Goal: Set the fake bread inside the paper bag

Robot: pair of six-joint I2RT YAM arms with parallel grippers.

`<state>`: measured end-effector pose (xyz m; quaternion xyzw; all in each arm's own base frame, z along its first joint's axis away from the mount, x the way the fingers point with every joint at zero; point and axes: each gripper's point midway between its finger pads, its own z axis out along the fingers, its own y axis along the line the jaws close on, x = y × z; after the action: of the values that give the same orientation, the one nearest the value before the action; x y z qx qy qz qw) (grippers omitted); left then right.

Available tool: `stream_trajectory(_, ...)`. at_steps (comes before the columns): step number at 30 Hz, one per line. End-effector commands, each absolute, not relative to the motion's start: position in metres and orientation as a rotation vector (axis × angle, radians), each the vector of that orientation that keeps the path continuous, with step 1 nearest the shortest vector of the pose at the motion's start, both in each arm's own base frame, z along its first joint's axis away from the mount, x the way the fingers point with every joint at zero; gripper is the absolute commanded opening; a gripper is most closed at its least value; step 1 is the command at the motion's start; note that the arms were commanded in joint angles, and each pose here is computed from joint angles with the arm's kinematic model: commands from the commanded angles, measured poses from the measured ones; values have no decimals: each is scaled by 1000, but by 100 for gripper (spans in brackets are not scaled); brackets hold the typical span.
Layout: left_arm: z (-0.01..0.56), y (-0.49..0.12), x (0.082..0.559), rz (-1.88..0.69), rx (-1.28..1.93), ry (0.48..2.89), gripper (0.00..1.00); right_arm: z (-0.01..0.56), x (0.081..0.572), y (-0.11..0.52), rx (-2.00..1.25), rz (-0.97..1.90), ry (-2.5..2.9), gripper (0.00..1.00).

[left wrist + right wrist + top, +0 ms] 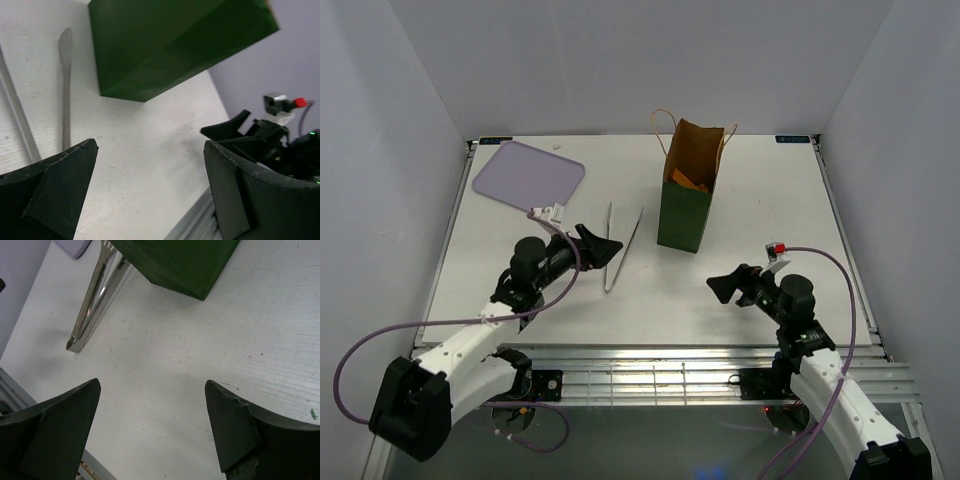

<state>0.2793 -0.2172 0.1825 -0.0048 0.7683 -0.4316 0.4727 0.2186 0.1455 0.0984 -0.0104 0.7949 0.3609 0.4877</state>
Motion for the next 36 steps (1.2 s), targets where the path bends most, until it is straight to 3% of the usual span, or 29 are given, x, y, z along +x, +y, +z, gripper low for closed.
stream_trajectory(1, 216, -222, 245, -1294, 17, 1724, 98, 114, 226, 140, 18, 867, 1818, 90)
stream_trajectory(8, 243, -208, 183, -1570, 27, 1429, 98, 87, 221, 128, 140, 850, 1823, 90)
stream_trajectory(17, 220, -189, 123, -1804, -1, 1291, 98, 58, 219, 111, 299, 787, 1864, 90)
stream_trajectory(36, 239, -182, 119, -1921, -96, 1234, 98, 14, 209, 115, 479, 896, 1913, 90)
